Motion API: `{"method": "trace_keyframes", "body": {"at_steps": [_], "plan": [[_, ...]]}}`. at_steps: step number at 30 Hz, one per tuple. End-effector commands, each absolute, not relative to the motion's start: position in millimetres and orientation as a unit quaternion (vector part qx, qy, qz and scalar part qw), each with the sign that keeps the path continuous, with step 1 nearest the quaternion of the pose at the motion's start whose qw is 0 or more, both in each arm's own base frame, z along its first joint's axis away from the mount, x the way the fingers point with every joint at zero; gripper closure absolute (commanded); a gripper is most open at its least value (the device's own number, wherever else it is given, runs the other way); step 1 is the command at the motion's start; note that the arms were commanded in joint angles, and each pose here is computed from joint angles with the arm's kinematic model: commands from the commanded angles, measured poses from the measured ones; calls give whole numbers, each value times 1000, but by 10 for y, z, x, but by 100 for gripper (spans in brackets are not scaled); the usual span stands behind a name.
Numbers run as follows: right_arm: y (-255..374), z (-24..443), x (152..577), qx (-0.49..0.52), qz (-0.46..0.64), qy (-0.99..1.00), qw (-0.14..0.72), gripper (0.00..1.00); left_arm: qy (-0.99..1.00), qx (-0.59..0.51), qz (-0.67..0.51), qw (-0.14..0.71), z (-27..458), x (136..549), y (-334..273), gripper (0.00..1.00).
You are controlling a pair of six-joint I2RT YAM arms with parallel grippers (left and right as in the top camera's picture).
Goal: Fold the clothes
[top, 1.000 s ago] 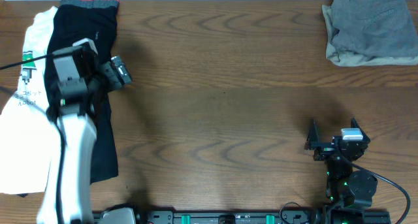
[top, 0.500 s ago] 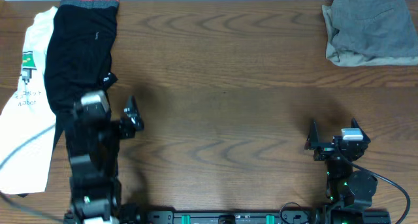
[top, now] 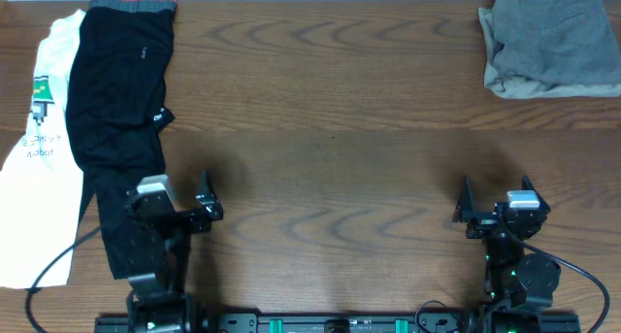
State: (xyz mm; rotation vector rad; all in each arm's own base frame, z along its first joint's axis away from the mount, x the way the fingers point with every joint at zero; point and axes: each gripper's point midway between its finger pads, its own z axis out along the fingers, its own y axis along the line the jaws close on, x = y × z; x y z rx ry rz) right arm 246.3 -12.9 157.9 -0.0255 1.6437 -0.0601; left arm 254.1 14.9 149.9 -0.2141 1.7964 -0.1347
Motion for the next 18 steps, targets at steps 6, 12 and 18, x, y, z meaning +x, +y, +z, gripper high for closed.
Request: {"method": "trace_keyframes", "body": {"at_steps": [6, 12, 18], "plan": [[-157, 1566, 2460, -3, -29, 733, 679, 1, 764, -66, -66, 639, 1329, 2486, 33, 2], [-157, 1566, 2460, -3, -29, 733, 679, 1, 752, -63, -67, 653, 1405, 2441, 19, 2], [-157, 1566, 2460, -3, -29, 733, 679, 1, 754, -58, -71, 651, 1394, 2440, -9, 2]]}}
